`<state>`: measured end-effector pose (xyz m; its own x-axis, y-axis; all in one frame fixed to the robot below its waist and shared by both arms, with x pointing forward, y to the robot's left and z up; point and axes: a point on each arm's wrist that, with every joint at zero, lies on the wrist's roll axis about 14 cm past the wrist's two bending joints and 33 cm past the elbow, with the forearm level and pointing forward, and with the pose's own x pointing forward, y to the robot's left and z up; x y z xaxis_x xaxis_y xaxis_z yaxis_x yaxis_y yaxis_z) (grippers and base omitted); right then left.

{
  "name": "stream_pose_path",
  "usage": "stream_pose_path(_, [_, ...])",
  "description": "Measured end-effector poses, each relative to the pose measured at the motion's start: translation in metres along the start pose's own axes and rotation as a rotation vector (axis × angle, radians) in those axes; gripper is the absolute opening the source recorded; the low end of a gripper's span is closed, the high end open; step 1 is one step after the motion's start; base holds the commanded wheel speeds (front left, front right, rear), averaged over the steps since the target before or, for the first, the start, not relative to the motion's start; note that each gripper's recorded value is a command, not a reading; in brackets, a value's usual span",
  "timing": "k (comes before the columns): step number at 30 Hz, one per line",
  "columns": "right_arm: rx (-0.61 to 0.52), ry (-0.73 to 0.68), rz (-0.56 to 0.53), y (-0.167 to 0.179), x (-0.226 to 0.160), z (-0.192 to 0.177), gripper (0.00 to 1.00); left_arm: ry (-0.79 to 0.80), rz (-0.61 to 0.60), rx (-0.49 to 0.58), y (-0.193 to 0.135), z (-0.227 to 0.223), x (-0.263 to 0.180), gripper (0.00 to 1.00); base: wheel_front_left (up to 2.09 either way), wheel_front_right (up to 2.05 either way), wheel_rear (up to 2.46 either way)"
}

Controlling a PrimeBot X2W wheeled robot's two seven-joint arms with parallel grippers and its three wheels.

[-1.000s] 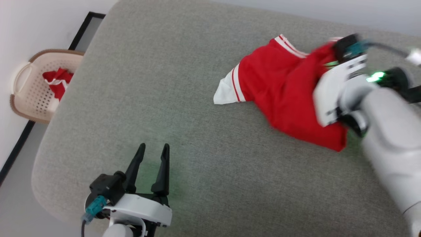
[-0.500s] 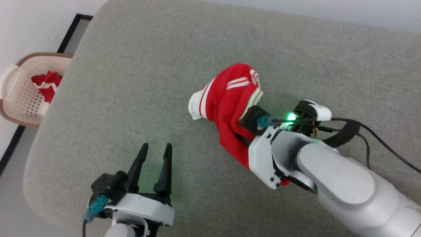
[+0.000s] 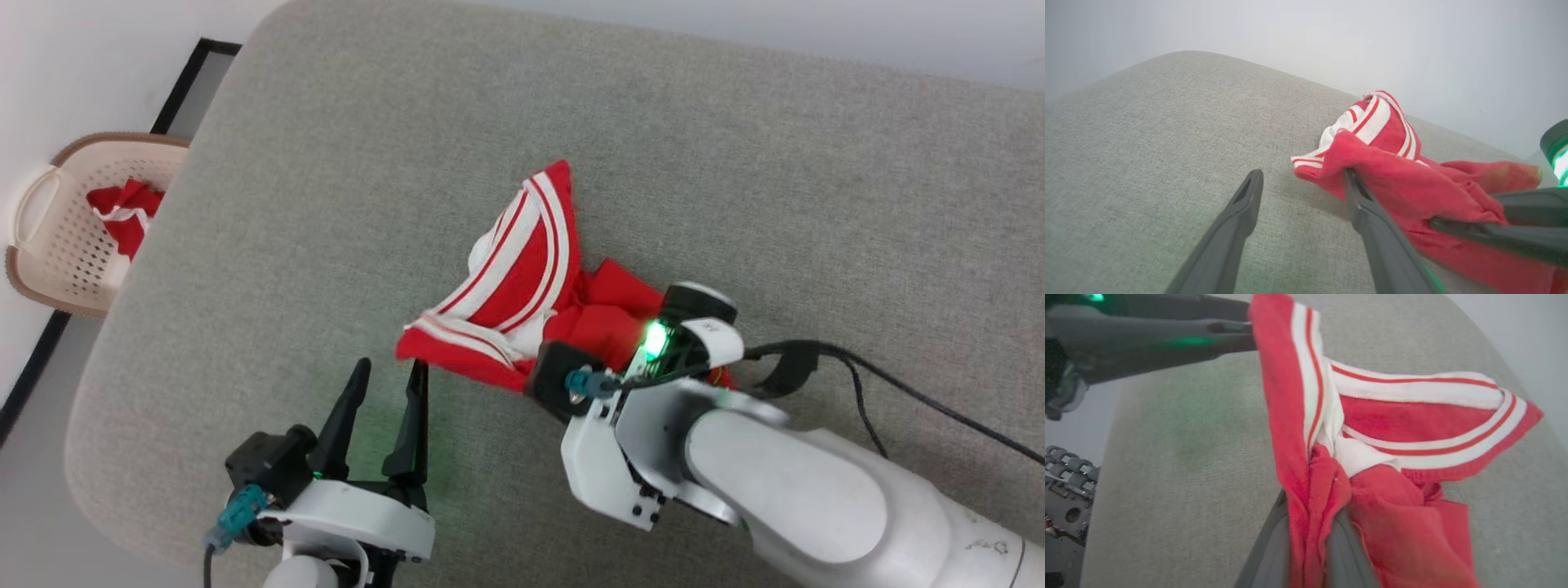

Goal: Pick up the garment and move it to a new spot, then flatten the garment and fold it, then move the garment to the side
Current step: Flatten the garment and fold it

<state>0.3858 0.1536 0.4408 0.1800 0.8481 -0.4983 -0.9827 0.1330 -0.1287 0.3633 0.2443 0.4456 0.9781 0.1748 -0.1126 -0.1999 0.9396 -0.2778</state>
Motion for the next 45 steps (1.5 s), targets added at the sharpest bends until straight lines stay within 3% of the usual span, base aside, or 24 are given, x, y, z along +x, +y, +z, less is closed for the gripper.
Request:
stream_pose_path(3, [0.004,0.001,0.016,0.005,0.002,-0.003,0.00,0.001,0.010,-0.005,0.003,0.000,-0.001,1.00,0.00,0.00,0.00])
stream_pose_path(4, [0.010,-0.003,0.016,0.005,0.002,-0.003,0.18,0.001,0.013,-0.005,0.004,0.000,-0.001,1.00,0.00,0.00,0.00])
stream_pose_path(5, [0.017,-0.010,0.018,0.005,0.002,-0.002,0.48,0.000,0.017,-0.006,0.005,0.000,-0.001,1.00,0.00,0.00,0.00])
stream_pose_path(6, [0.024,-0.013,0.018,0.004,0.001,-0.001,1.00,0.000,0.021,-0.006,0.006,0.000,-0.001,1.00,0.00,0.00,0.00])
stream_pose_path(14, [0.061,-0.010,0.043,0.008,-0.019,0.006,1.00,-0.030,0.092,-0.020,0.029,0.009,-0.011,1.00,0.00,0.00,0.00])
stream_pose_path(21, [0.005,-0.049,0.018,-0.003,-0.034,0.034,1.00,-0.043,0.110,-0.026,0.034,0.013,-0.023,1.00,0.00,0.00,0.00])
stream_pose_path(29, [-0.145,0.045,0.078,0.011,-0.017,0.035,1.00,-0.051,0.133,-0.054,0.039,0.015,-0.039,1.00,0.00,0.00,0.00])
stream_pose_path(40, [-0.203,0.159,0.077,-0.001,0.004,0.031,1.00,-0.053,0.174,-0.091,0.048,0.014,-0.055,1.00,0.00,0.00,0.00])
stream_pose_path(45, [-0.243,0.237,0.130,0.024,0.012,0.016,1.00,-0.052,0.186,-0.110,0.049,0.013,-0.057,1.00,0.00,0.00,0.00])
